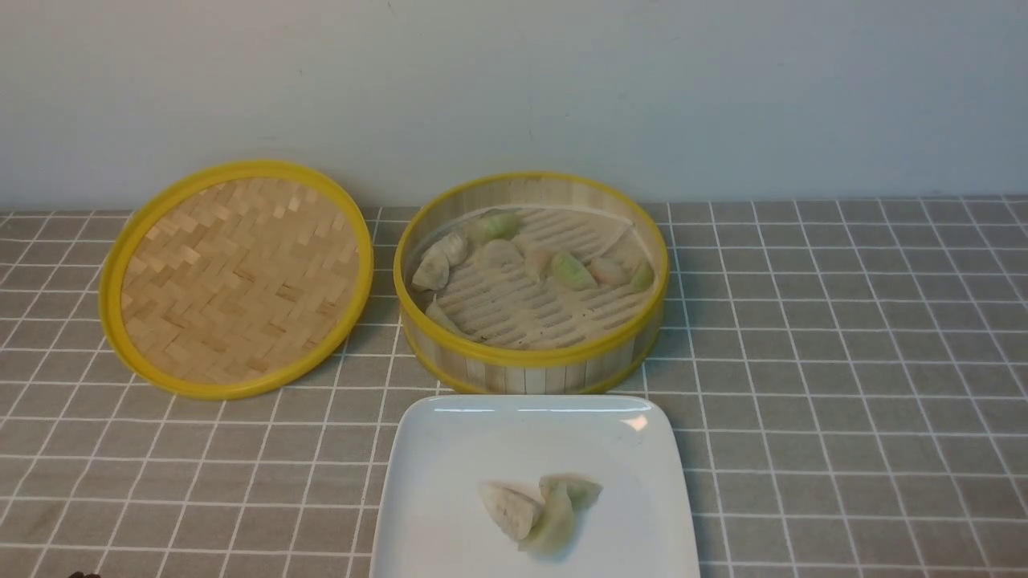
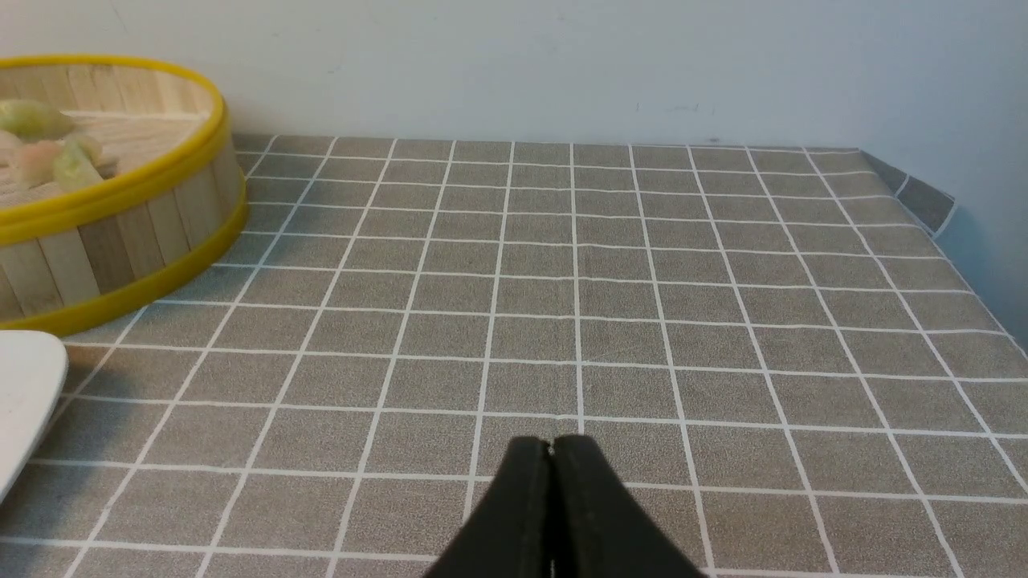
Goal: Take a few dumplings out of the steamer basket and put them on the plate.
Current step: Use the left arm to grab a dumpling from the steamer, then use the left arm to put the dumpling into the plate, then use the right arm to grab a dumpling from inside the steamer
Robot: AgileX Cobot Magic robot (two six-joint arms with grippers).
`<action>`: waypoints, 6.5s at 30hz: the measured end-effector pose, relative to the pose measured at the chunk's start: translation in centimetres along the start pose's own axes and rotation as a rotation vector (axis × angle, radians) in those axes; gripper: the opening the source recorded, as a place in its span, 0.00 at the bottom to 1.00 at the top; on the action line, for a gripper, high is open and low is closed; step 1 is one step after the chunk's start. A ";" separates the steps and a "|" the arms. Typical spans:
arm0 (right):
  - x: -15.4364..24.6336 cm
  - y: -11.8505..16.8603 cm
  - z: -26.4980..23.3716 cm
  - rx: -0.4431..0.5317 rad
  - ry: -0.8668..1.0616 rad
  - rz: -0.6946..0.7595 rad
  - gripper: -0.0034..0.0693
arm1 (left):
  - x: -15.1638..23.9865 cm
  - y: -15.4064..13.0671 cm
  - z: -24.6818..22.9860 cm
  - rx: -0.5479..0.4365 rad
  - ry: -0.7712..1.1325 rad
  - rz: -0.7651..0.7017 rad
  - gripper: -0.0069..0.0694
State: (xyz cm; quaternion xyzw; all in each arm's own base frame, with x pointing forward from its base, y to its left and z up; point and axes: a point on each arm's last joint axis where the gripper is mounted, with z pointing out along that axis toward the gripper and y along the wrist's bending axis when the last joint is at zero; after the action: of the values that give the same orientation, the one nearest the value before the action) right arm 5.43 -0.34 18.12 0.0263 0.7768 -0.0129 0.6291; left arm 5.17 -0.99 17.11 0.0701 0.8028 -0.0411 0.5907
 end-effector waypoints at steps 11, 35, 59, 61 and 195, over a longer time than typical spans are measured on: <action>0.0 0.0 0.0 0.000 0.000 0.000 0.04 | -0.5 -0.1 0.0 0.016 -0.058 -0.080 0.08; 0.0 0.0 0.0 -0.001 0.000 0.005 0.04 | -18.5 0.5 -4.4 0.095 -0.532 -0.445 0.08; -3.3 -0.2 -0.6 -0.122 -0.338 0.805 0.04 | -16.8 -4.3 16.2 0.405 0.770 -0.181 0.08; -4.9 0.3 -1.3 -0.161 -0.318 0.765 0.04 | -18.6 -4.3 16.6 0.407 0.722 -0.164 0.08; -23.3 6.8 12.7 -0.519 0.693 0.140 0.04 | -13.7 -15.5 25.7 0.299 1.234 0.282 0.45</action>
State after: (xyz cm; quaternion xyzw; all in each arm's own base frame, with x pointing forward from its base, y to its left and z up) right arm 23.00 5.17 38.32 -0.0772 0.9158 0.2352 0.3163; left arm 30.91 -21.02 22.20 0.2670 0.9633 -0.0267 0.0047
